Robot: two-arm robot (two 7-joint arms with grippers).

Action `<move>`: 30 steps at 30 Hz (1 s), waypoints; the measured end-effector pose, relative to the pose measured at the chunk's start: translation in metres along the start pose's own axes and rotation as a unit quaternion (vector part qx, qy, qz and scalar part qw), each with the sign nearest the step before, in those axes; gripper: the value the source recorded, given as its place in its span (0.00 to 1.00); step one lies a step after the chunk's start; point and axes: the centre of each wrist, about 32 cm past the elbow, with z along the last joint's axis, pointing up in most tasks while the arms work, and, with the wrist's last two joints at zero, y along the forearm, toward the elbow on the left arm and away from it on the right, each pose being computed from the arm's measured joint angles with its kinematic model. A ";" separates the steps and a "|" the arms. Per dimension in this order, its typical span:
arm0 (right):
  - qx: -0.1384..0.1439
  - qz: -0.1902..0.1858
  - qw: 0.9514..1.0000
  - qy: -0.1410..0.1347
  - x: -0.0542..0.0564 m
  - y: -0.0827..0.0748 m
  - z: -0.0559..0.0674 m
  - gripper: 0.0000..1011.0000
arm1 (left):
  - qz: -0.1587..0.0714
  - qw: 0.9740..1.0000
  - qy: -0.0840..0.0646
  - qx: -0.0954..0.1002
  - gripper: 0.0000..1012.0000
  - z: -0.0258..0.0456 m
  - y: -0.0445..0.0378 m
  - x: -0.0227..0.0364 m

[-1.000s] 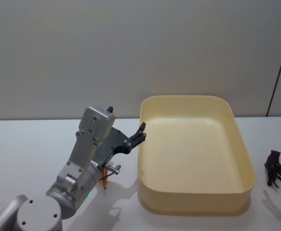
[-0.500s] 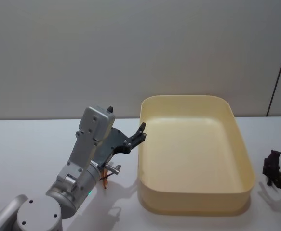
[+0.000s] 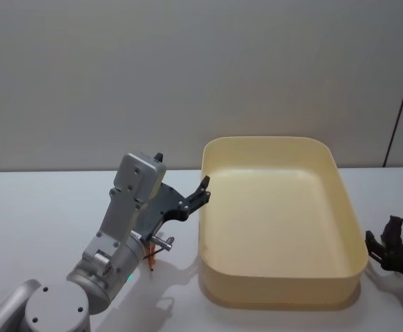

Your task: Pick up the toy alternately with two hands and place it into the central storage box.

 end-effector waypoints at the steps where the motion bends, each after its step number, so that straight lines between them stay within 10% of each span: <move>1: -0.004 0.000 1.000 -0.001 -0.001 0.003 -0.001 0.99 | 0.000 1.000 0.000 0.000 0.99 0.0000 0.0000 0.0000; 10: -0.021 -0.001 1.000 -0.006 -0.008 0.015 -0.004 0.96 | 0.000 1.000 0.000 0.000 0.99 0.0000 0.0000 0.0000; 30: -0.035 -0.001 0.999 -0.012 -0.015 0.026 -0.007 0.39 | 0.000 1.000 0.000 0.000 0.99 0.0000 0.0000 0.0000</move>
